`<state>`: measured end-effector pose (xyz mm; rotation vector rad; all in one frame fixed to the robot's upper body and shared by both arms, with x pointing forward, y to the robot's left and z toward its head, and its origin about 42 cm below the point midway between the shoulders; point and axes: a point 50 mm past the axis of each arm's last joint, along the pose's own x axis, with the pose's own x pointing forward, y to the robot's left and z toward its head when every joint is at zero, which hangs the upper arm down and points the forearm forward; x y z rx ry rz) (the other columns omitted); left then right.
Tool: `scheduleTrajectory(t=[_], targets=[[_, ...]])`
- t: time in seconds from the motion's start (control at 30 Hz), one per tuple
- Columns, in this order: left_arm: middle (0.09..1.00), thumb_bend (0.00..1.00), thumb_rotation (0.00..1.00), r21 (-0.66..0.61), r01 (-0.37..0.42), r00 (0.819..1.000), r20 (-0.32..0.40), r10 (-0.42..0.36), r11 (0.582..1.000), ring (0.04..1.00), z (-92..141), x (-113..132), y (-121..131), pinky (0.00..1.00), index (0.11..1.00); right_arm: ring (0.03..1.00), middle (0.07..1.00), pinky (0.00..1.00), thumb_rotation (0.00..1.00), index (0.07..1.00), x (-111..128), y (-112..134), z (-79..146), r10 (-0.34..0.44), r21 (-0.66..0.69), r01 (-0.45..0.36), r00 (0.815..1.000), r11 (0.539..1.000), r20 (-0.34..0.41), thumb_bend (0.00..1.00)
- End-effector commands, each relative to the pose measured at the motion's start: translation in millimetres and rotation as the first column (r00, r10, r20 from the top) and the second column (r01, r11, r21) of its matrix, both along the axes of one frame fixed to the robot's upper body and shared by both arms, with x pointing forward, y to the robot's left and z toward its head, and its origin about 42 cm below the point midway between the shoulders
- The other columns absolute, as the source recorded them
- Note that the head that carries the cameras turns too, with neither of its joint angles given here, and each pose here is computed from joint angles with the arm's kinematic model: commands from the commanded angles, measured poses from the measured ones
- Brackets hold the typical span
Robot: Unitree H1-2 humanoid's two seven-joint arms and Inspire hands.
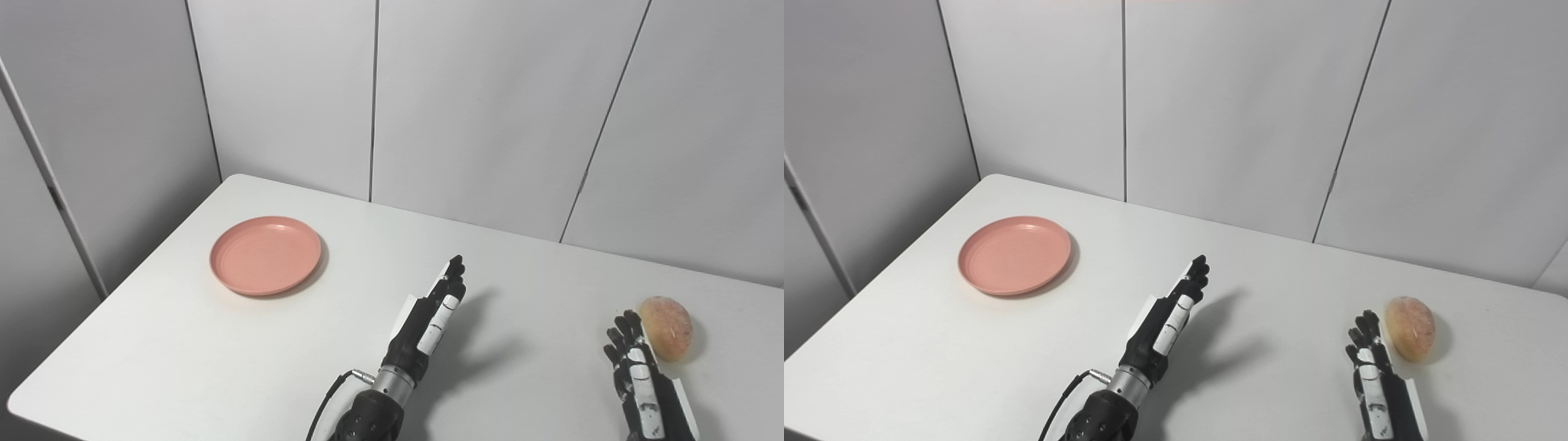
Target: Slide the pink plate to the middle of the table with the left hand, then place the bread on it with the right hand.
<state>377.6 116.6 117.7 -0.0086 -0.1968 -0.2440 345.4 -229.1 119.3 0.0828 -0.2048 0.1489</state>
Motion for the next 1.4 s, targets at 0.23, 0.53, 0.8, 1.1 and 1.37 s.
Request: scheduleTrajectory(t=[0.23,0.53,0.8,1.1,1.37], targets=[[1.000,0.71,1.00,-0.013,-0.068,0.996,-0.051,0.068,0.998,1.000,-30,-12,4,1.00,1.000,1.000,1.000,1.00,0.88,1.000,-2,-4,5,-0.014,0.003,0.014,0.999,1.000,0.046,0.50],[1.000,0.67,1.00,-0.171,-0.195,0.980,0.014,0.200,0.966,1.000,-3,3,17,1.00,1.000,1.000,1.000,1.00,0.90,1.000,-2,-4,5,-0.008,-0.005,0.008,0.999,1.000,0.049,0.49],[1.000,0.70,1.00,-0.211,-0.245,0.961,0.077,0.266,0.946,1.000,31,21,45,1.00,1.000,1.000,1.000,1.00,0.92,1.000,-2,-7,7,-0.015,-0.007,0.016,0.998,1.000,0.054,0.45],[0.979,0.74,1.00,-0.239,-0.337,0.919,0.128,0.374,0.911,0.979,58,29,77,0.98,0.980,1.000,1.000,1.00,0.92,1.000,-2,-10,9,-0.010,-0.013,0.011,0.999,1.000,0.046,0.44],[0.954,0.74,1.00,-0.219,-0.451,0.856,0.167,0.489,0.865,0.952,74,33,120,0.97,0.956,1.000,1.000,1.00,0.95,1.000,-7,-11,14,-0.013,-0.013,0.014,0.999,1.000,0.043,0.41]])
